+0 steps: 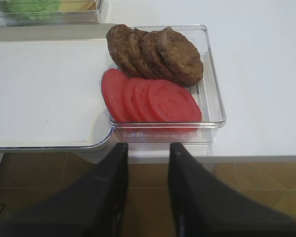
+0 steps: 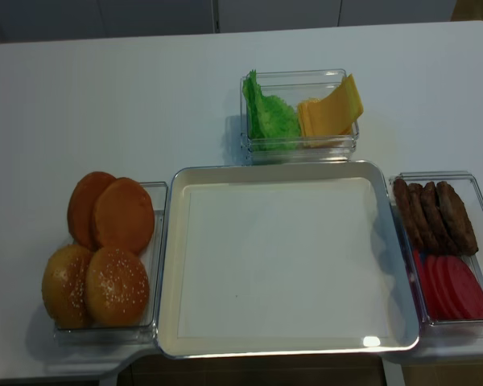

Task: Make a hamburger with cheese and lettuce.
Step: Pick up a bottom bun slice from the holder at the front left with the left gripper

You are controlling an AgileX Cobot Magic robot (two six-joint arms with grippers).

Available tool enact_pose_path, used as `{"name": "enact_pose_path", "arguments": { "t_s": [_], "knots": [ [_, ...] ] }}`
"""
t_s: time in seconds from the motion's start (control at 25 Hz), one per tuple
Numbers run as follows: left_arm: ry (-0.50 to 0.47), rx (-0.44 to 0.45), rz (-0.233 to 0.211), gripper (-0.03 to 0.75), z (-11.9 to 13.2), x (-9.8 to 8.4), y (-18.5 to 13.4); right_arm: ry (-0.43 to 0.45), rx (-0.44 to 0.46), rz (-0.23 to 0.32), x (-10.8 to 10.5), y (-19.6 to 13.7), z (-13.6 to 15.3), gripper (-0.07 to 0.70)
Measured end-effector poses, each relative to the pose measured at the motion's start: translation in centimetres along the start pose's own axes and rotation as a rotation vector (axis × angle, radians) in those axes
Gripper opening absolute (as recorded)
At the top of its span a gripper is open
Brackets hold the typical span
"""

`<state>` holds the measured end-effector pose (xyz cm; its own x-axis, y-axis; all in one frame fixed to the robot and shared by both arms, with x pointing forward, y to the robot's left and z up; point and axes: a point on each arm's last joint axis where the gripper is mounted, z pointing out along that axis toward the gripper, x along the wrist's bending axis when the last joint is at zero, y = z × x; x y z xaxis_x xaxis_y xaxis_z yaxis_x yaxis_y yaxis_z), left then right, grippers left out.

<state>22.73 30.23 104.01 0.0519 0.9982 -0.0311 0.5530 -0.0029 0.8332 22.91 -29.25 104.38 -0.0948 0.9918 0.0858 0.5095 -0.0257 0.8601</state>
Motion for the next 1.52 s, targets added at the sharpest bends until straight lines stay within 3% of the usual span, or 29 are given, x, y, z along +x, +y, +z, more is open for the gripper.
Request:
{"name": "enact_pose_path", "arguments": {
  "t_s": [0.2, 0.6, 0.76, 1.0, 1.12, 1.24, 1.28, 1.52],
  "knots": [
    [0.000, 0.000, 0.000, 0.549, 0.0, 0.0, 0.0, 0.000, 0.000, 0.000, 0.0, 0.0, 0.0, 0.173],
    [-0.007, -0.011, -0.004, 0.549, -0.1, -0.1, 0.1, 0.000, 0.000, 0.000, 0.0, 0.0, 0.0, 0.163],
    [-0.019, -0.065, -0.012, 0.530, -1.2, -0.2, 1.1, 0.000, 0.000, 0.000, 0.0, 0.0, 0.0, 0.163],
    [-0.023, -0.016, -0.017, 0.516, -0.6, -0.4, 5.0, 0.000, 0.000, 0.000, 0.0, 0.0, 0.0, 0.157],
    [-0.021, 0.035, -0.026, 0.510, 0.7, -0.5, 7.3, 0.000, 0.000, 0.000, 0.0, 0.0, 0.0, 0.156],
    [-0.014, 0.146, -0.075, 0.496, 3.6, -0.6, 10.3, 0.000, 0.000, 0.000, 0.0, 0.0, 0.0, 0.155],
    [-0.014, 0.146, -0.075, 0.496, 3.6, -0.6, 10.3, 0.000, 0.000, 0.000, 0.0, 0.0, 0.0, 0.155],
    [0.000, 0.340, -0.094, 0.490, 9.9, -0.8, 15.4, 0.000, 0.000, -0.002, 0.0, 0.0, 0.0, 0.155]
  ]
}}
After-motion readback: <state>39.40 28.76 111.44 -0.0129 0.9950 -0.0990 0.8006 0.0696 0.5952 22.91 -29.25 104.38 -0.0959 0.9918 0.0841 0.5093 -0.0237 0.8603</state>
